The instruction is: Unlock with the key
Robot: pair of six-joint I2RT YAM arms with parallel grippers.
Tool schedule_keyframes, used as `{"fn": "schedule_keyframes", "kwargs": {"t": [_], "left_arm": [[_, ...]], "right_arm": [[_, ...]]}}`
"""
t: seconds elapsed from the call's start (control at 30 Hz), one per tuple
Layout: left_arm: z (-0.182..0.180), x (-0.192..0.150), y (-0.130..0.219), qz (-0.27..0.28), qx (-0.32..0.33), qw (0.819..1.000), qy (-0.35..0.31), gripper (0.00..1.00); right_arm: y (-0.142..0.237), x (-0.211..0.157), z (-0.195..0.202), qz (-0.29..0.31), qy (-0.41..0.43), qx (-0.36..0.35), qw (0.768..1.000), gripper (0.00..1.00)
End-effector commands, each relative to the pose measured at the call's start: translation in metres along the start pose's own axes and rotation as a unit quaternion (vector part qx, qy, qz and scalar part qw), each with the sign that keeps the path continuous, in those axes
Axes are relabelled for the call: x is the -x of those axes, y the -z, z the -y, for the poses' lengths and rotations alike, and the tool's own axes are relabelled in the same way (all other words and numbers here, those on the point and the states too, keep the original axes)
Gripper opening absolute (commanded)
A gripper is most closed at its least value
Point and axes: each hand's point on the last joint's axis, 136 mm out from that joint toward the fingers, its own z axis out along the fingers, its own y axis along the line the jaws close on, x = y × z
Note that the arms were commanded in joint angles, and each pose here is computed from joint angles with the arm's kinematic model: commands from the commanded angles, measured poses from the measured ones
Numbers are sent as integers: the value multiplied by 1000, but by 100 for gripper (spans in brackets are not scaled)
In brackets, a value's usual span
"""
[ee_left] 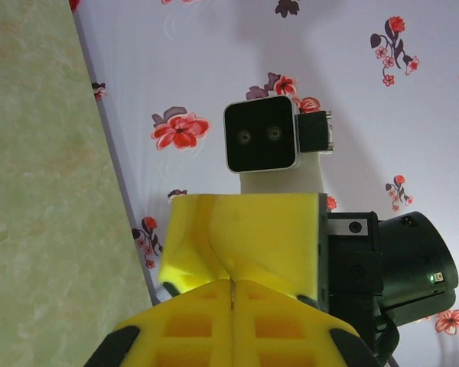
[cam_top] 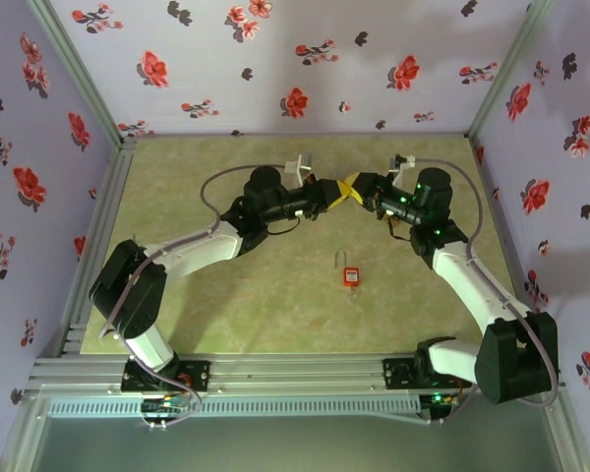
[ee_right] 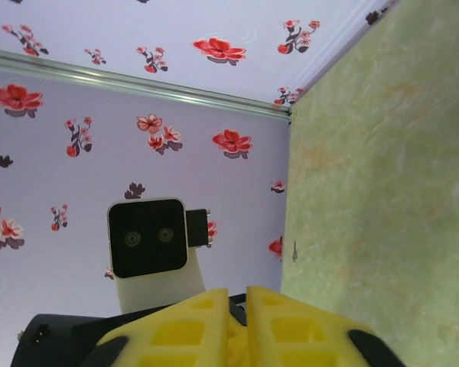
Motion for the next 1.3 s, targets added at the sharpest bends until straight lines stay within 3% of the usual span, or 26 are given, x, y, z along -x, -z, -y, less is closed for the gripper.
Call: {"fn": "schedule_keyframes", "kwargs": {"t": [0.0, 0.1, 0.23, 0.33, 0.4, 0.87, 1.0, 1.03, 1.1, 1.17, 1.27], "left_arm": [[29, -4, -1, -7, -44, 998, -40, 0], [29, -6, -1, -11, -50, 998, -37, 2], [35, -13, 1, -24, -70, 997, -35, 25], [37, -18, 3, -37, -73, 996, -39, 30], [36, -21, 3, -42, -73, 996, -38, 30], [27, -25, 3, -47, -66, 996, -33, 0], [26, -26, 4, -47, -67, 996, -37, 0], [26, -27, 5, -47, -67, 996, -37, 0], [24, -28, 6, -47, -66, 996, -39, 0], [23, -27, 9, -43, -65, 996, -46, 0], [20, -26, 16, -33, -56, 996, -63, 0]], "right_arm": [[-3, 1, -2, 2, 2, 0, 1000, 2], [-3, 0, -3, -3, 5, -4, 1000, 0], [-4, -1, 0, -9, 10, -11, 1000, 0], [-5, -1, 0, -12, 10, -12, 1000, 0], [-6, -1, -1, -14, 11, -8, 1000, 0], [-7, -4, -1, -23, 13, -7, 1000, 0], [-8, -5, -2, -28, 15, -2, 999, 0], [-8, -5, -4, -27, 18, -2, 999, 2], [-8, -2, -7, -24, 26, -3, 999, 17], [-8, 0, -9, -25, 39, -11, 999, 47], [-3, 9, 10, -13, 54, -79, 995, 58]]}}
